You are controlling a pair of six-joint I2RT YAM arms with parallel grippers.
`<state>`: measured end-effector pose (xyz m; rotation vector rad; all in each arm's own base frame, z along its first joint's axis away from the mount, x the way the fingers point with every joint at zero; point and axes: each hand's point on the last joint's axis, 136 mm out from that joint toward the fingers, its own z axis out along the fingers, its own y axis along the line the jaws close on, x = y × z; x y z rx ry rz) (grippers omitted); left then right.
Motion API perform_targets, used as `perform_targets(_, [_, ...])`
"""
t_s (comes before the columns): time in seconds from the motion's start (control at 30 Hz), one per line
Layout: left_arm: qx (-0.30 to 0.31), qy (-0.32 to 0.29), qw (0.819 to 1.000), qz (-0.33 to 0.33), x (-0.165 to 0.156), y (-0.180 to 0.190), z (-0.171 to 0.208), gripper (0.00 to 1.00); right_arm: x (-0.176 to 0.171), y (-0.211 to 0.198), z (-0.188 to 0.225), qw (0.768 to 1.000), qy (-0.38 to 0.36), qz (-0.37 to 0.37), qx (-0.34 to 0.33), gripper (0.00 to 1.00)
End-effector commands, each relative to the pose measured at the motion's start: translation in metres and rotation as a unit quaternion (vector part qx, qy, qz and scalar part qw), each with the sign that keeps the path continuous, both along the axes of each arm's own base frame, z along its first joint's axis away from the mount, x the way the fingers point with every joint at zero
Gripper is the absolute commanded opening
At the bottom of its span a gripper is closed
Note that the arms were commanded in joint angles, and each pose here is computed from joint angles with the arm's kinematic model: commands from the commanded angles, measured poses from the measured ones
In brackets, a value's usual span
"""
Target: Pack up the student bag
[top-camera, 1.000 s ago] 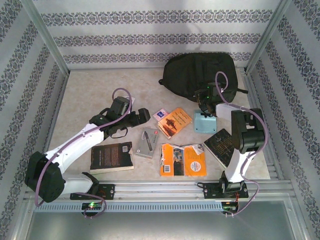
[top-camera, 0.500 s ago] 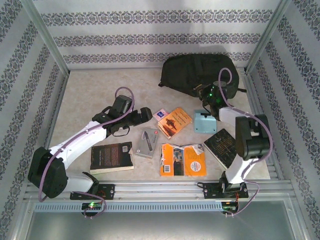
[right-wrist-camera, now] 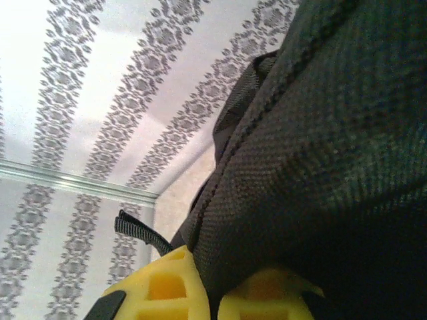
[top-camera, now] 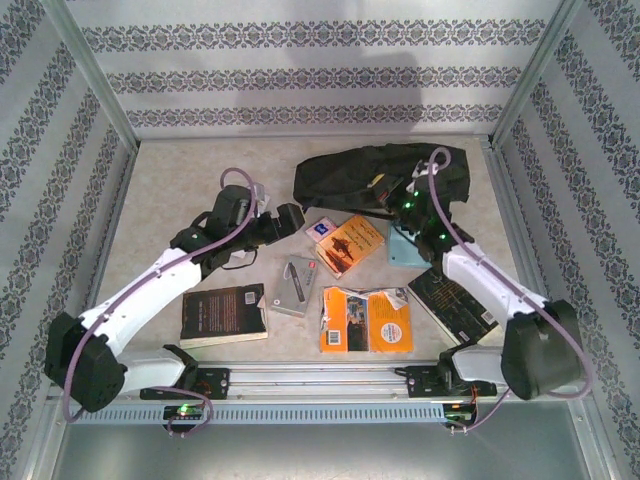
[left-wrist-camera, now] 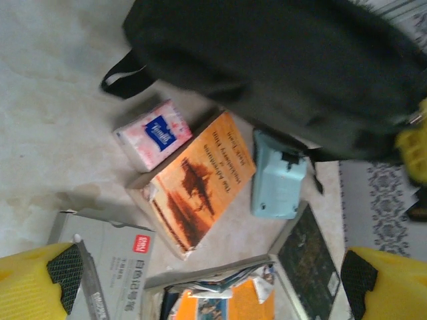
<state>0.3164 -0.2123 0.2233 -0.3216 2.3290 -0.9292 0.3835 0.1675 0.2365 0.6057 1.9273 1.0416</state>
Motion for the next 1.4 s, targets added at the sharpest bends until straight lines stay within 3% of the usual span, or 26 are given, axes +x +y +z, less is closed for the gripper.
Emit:
perform_targets(0.0, [-0.027,0.011,0.999,0.021,-0.007,0.007,0.005,1.0,-0.035,0.004,-0.014,0.997,-0.016,-0.032,-0.074,0.0])
perform_targets(0.2, [-0.089,0.079,0.992,0.032,-0.009,-0.008,-0.036,0.93,-0.069,0.035,-0.084,0.994,-0.052,0.036,-0.094,0.0])
perform_targets(0.3, [-0.129,0.105,0.986,0.028,-0.003,-0.023,-0.053,0.87,-0.074,0.049,-0.093,0.99,-0.082,0.074,-0.088,0.0])
perform_targets(0.47, [-0.146,0.104,0.984,0.024,0.007,-0.039,-0.061,0.81,-0.079,0.046,-0.104,0.99,-0.09,0.065,-0.081,0.0])
perform_targets(0.7, [-0.107,0.101,0.989,-0.002,0.007,-0.051,-0.069,0.74,-0.081,0.051,-0.1,0.989,-0.105,0.071,-0.079,0.0])
perform_targets(0.97, [-0.042,0.054,0.994,-0.083,-0.003,-0.081,-0.037,0.54,-0.084,0.06,-0.099,0.986,-0.113,0.087,-0.081,0.0])
perform_targets(1.2, [-0.018,0.066,0.992,-0.109,-0.005,-0.096,-0.051,0.53,-0.085,0.062,-0.097,0.986,-0.115,0.089,-0.076,0.0])
perform_targets(1.37, [0.023,0.064,0.993,-0.099,-0.004,-0.084,-0.061,0.53,-0.087,0.058,-0.095,0.987,-0.116,0.082,-0.078,0.0])
